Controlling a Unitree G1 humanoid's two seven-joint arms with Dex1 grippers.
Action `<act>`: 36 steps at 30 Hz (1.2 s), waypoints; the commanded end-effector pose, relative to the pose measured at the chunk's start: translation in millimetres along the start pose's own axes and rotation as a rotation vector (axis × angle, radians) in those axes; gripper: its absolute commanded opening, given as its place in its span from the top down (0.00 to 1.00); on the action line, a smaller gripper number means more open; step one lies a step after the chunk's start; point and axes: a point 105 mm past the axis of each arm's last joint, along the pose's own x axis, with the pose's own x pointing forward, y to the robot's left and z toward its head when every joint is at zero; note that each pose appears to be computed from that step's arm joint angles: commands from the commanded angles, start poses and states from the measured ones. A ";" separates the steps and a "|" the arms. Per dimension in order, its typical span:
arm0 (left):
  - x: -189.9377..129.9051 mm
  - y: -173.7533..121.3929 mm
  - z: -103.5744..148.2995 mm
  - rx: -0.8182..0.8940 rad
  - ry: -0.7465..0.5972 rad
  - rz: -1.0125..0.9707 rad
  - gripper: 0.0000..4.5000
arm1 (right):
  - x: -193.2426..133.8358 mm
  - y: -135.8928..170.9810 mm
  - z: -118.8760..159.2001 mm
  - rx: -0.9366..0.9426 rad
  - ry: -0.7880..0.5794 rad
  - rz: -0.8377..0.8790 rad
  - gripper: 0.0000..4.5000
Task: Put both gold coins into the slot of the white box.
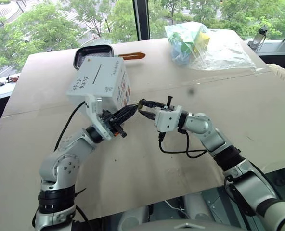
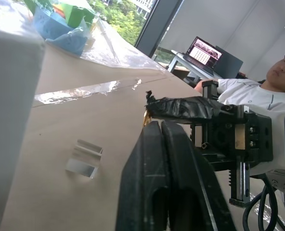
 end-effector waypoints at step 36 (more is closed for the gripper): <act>-2.2 2.6 14.2 0.053 -0.037 -0.002 0.39 | 7.9 -6.5 24.7 -0.058 -0.128 -0.041 0.86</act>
